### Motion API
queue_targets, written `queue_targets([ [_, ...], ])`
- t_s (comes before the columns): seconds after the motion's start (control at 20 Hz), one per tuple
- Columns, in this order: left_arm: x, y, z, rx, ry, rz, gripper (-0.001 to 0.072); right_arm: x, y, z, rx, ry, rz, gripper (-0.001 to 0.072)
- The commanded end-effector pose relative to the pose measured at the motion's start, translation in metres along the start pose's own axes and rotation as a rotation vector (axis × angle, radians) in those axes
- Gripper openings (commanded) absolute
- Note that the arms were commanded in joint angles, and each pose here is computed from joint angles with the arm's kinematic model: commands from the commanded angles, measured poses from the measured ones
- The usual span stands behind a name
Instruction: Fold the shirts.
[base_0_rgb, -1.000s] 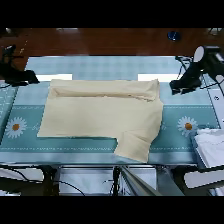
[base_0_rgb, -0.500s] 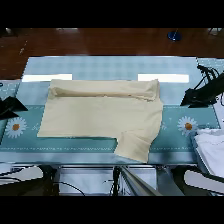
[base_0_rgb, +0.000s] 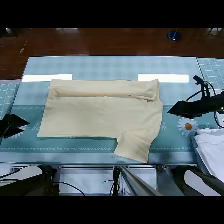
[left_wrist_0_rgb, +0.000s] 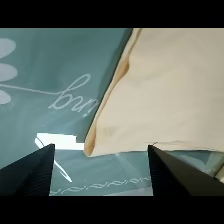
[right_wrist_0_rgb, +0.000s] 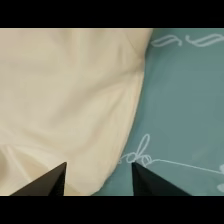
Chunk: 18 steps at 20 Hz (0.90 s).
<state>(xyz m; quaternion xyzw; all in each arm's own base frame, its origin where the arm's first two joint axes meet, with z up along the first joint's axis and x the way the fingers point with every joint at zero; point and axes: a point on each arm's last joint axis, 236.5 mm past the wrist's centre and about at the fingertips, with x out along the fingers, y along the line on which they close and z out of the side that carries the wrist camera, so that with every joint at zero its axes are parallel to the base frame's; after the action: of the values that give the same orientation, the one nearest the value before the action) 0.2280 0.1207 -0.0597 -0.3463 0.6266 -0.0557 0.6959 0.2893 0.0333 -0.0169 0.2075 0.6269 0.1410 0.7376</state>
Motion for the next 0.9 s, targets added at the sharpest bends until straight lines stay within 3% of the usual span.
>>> queue_targets([
  [0.0, 0.012, 0.005, -0.008, 0.032, 0.051, 0.032, 0.0683, 0.001, 0.008, 0.010, 0.001, -0.062, 0.036, 0.0496],
  [0.65, 0.084, -0.013, -0.044, 0.146, 0.427, 0.079, 0.0670, 0.002, 0.007, 0.008, -0.001, -0.055, 0.034, 0.0495],
  [0.7, 0.087, -0.015, -0.047, 0.159, 0.445, 0.078, 0.0550, 0.002, 0.007, 0.008, -0.002, -0.054, 0.031, 0.0495],
  [0.8, 0.094, -0.020, -0.050, 0.182, 0.478, 0.079, 0.0389, 0.002, 0.007, 0.008, -0.002, -0.053, 0.030, 0.0495],
  [0.85, 0.097, -0.023, -0.052, 0.193, 0.492, 0.079, 0.0253, 0.002, 0.007, 0.007, -0.002, -0.049, 0.032, 0.0495],
])
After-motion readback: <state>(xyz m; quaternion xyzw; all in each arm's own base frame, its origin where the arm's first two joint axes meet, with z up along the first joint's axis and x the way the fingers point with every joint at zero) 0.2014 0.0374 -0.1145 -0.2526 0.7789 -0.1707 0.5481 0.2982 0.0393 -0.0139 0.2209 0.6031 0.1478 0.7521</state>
